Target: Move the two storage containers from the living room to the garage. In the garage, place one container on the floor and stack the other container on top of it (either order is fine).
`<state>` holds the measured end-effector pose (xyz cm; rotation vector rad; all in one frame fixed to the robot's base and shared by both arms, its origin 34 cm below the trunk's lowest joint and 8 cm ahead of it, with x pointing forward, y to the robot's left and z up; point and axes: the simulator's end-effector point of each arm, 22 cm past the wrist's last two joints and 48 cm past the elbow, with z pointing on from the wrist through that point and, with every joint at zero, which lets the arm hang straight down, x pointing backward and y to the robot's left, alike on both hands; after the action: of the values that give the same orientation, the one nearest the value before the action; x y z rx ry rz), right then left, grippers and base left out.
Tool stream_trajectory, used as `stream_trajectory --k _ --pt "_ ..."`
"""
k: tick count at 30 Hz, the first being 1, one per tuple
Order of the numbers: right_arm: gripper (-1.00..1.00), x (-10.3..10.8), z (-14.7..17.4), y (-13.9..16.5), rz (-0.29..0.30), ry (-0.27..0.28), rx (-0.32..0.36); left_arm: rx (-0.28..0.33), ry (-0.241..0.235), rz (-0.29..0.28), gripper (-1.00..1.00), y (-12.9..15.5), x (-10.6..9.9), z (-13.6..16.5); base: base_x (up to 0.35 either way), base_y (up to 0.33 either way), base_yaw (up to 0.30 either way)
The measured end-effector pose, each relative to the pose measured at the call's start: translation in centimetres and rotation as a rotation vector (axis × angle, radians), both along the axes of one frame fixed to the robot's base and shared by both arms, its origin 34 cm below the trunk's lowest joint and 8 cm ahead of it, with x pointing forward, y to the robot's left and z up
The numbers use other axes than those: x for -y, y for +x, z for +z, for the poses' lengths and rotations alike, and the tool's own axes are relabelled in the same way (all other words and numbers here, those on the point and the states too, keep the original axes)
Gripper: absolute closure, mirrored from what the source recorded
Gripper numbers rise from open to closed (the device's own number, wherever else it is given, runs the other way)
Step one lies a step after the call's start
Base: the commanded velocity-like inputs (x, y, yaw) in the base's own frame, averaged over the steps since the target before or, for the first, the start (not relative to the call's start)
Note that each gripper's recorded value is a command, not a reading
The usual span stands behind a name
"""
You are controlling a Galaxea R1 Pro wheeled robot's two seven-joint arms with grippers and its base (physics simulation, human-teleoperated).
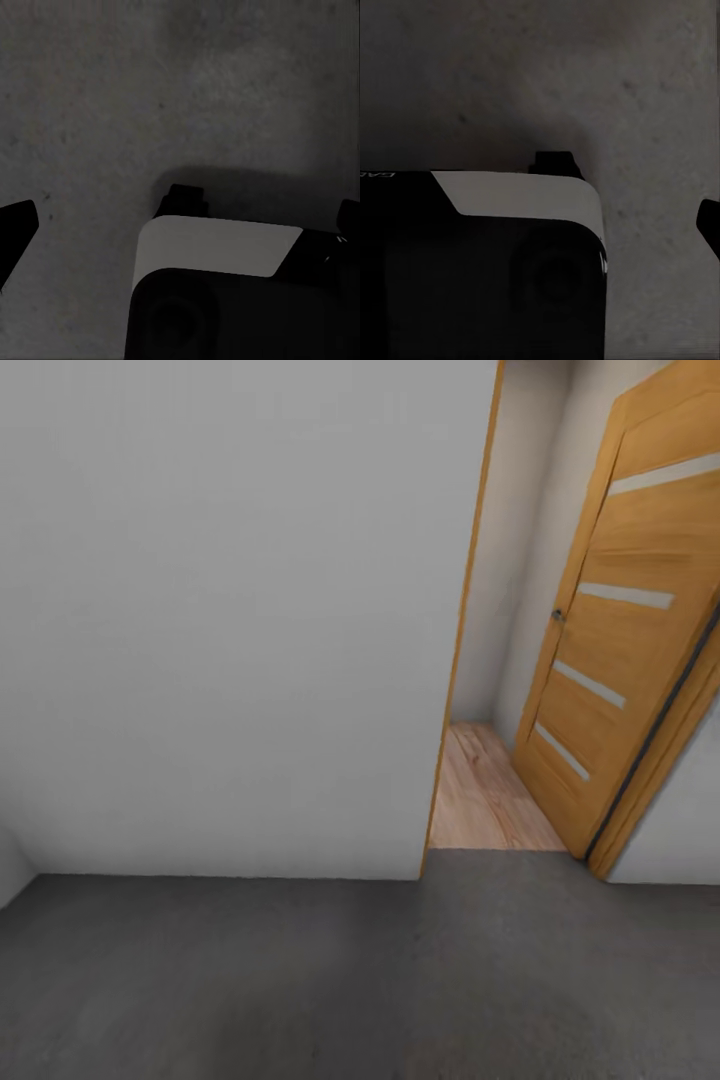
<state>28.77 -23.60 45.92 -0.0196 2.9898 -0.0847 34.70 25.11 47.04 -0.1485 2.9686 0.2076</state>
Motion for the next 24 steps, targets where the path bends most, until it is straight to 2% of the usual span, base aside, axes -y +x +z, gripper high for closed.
stream_trajectory --k 24 --pt "-1.0 0.01 0.01 0.05 0.0 0.0 0.002 0.0 0.001 0.0 -1.0 0.0 -0.01 0.0 0.0 0.0 -0.295"
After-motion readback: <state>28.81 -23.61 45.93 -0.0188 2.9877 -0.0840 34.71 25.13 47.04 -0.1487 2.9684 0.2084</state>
